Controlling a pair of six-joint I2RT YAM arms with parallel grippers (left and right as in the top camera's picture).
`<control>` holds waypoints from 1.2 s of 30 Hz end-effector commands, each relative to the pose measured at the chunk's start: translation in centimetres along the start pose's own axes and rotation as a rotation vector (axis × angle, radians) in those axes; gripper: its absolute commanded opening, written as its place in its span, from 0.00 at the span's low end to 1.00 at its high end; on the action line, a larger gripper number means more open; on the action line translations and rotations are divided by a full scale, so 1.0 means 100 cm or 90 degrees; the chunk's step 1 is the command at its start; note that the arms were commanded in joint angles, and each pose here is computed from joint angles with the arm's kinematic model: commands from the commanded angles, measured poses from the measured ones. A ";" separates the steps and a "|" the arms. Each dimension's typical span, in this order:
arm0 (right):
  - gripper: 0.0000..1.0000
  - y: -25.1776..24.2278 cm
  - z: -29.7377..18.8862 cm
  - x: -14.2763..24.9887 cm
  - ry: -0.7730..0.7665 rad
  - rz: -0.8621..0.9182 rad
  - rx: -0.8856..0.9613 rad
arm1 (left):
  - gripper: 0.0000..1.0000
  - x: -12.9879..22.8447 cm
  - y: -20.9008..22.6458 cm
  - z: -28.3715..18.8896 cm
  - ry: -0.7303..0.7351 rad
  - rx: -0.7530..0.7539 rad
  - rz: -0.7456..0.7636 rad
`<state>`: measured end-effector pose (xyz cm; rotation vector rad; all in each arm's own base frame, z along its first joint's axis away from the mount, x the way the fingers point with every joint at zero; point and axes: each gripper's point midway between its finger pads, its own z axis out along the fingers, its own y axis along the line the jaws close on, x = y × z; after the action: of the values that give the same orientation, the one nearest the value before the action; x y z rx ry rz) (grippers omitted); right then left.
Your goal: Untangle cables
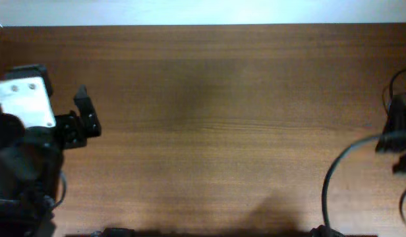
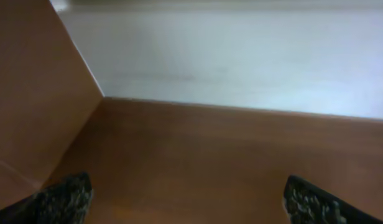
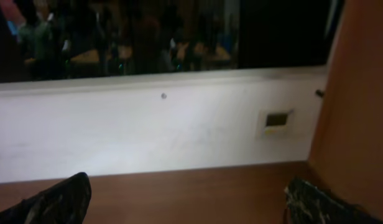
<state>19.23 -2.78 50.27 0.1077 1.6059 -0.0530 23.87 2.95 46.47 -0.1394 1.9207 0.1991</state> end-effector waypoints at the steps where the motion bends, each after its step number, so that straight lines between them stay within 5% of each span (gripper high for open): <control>1: 0.99 -0.008 -0.008 0.016 0.020 -0.003 0.042 | 0.99 0.026 0.007 -0.007 -0.042 -0.017 -0.039; 7: 0.99 -0.002 -0.004 0.058 0.064 0.008 0.013 | 0.99 0.053 0.017 -0.040 -0.130 -0.014 -0.049; 13: 0.99 0.003 0.010 0.122 0.150 0.030 -0.021 | 0.99 0.075 0.026 -0.036 -0.102 -0.050 -0.044; 27: 0.99 0.007 0.016 0.120 0.143 0.031 -0.042 | 0.99 0.054 0.025 -0.039 -0.160 -0.044 -0.068; 31: 0.99 0.008 0.010 0.143 0.204 0.049 -0.040 | 0.99 0.048 0.003 -0.040 -0.172 0.039 -0.062; 36: 0.99 0.010 -0.001 0.169 0.276 0.071 -0.039 | 0.99 0.045 -0.057 -0.055 -0.178 0.271 -0.030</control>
<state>19.09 -1.60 34.21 0.1713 1.9958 0.0876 18.53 0.92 43.71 -0.0824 1.6368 0.0164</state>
